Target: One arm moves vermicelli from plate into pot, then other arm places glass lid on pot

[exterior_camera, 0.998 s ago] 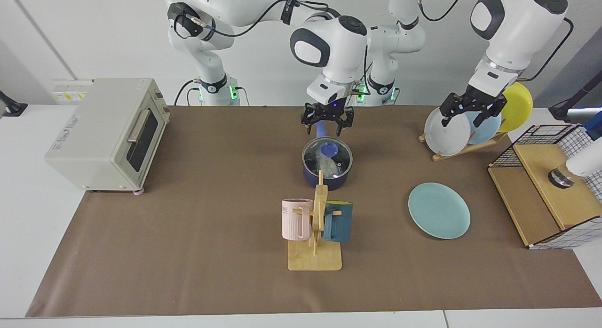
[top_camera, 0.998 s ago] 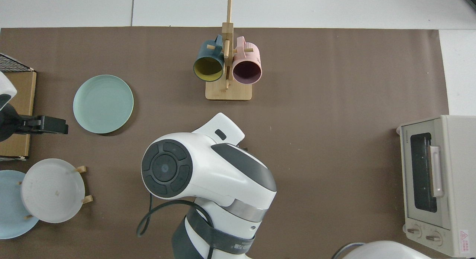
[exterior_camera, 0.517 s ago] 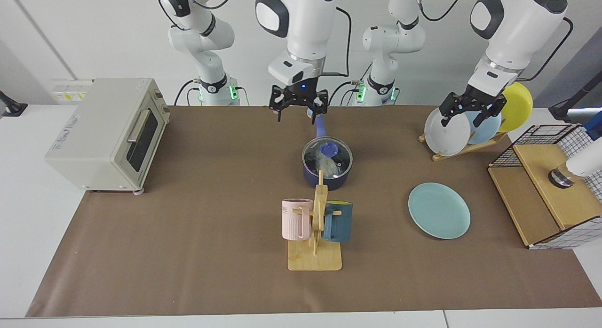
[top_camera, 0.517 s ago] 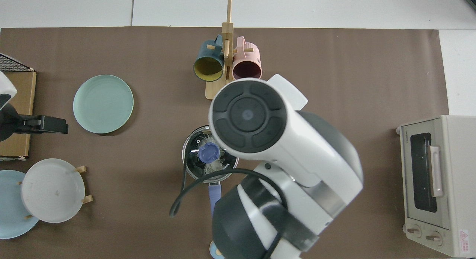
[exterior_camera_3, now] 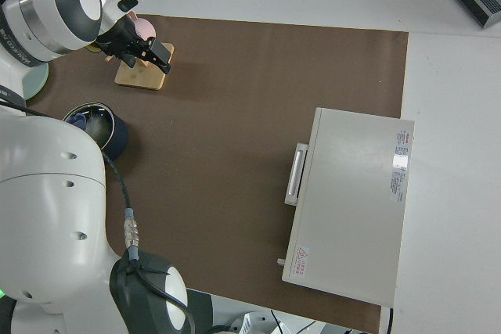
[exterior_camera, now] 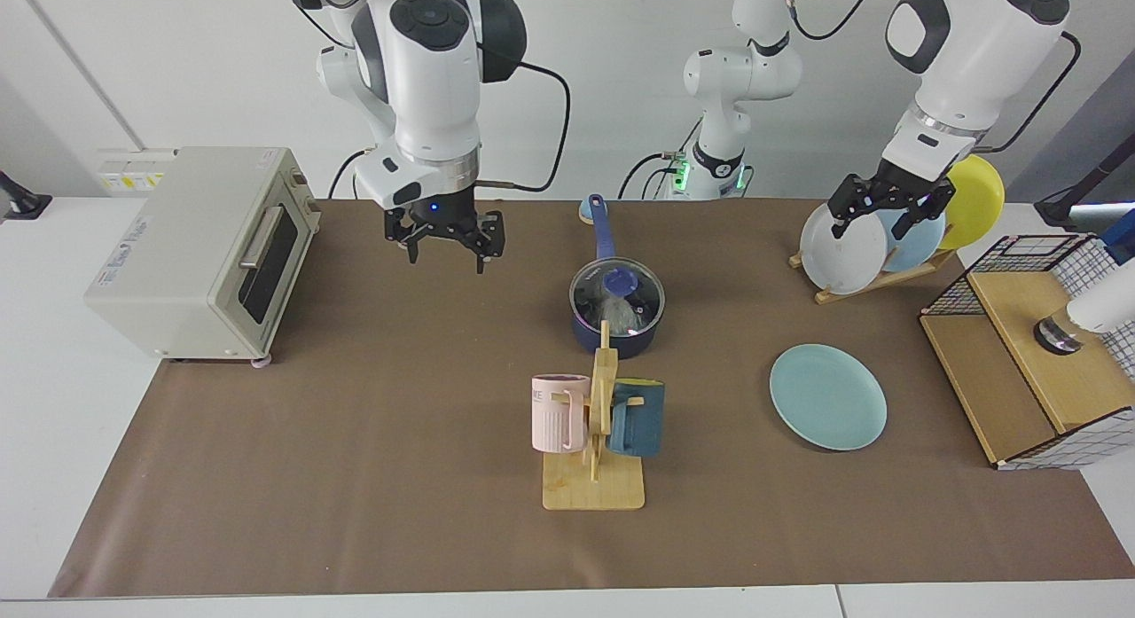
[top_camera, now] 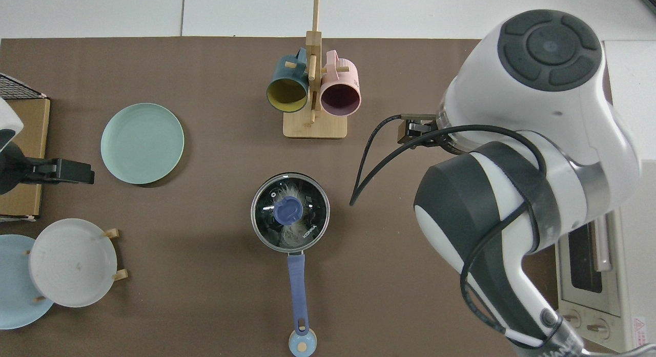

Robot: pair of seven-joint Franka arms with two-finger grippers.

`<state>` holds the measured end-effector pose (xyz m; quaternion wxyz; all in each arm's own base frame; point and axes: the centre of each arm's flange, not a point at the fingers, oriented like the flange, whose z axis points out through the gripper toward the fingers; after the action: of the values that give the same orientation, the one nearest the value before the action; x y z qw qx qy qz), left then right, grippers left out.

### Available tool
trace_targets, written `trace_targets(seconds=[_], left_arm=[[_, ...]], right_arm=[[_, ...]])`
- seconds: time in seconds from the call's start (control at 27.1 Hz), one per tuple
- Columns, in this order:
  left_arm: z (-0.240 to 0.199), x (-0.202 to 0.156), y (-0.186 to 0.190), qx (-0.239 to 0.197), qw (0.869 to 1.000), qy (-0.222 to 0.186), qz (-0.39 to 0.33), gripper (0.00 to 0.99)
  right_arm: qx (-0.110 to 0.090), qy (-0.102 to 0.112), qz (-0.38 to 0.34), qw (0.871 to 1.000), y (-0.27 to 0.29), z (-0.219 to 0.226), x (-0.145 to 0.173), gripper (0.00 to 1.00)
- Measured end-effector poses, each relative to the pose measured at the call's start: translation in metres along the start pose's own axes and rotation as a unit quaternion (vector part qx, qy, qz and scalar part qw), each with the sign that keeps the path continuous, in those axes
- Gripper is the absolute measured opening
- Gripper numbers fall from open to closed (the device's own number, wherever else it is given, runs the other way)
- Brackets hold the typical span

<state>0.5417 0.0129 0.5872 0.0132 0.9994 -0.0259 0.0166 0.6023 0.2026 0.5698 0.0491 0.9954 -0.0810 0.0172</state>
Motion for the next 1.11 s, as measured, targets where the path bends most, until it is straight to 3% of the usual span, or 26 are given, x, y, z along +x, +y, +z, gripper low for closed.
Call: trace_targets(seconds=[0.18, 0.37, 0.74, 1.0, 1.11], left_arm=[[0.0, 0.0, 0.0, 0.0, 1.0, 0.0, 0.0, 0.991], [0.0, 0.0, 0.0, 0.0, 1.0, 0.0, 0.0, 0.991], [0.0, 0.0, 0.0, 0.0, 1.0, 0.0, 0.0, 0.991], [-0.001, 0.0, 0.001, 0.0, 1.0, 0.001, 0.0, 0.991], [-0.001, 0.0, 0.001, 0.0, 1.0, 0.001, 0.001, 0.991]], right_arm=[[0.013, 0.019, -0.015, 1.0, 0.029, 0.025, 0.011, 1.0], [0.013, 0.023, -0.022, 0.999, 0.065, 0.038, 0.011, 1.0], [0.024, 0.029, -0.035, 0.999, 0.123, 0.011, 0.004, 1.0], [0.023, 0.011, -0.04, 0.999, 0.127, -0.001, -0.013, 1.0], [0.033, 0.005, -0.044, 0.998, 0.128, 0.002, -0.017, 1.0]])
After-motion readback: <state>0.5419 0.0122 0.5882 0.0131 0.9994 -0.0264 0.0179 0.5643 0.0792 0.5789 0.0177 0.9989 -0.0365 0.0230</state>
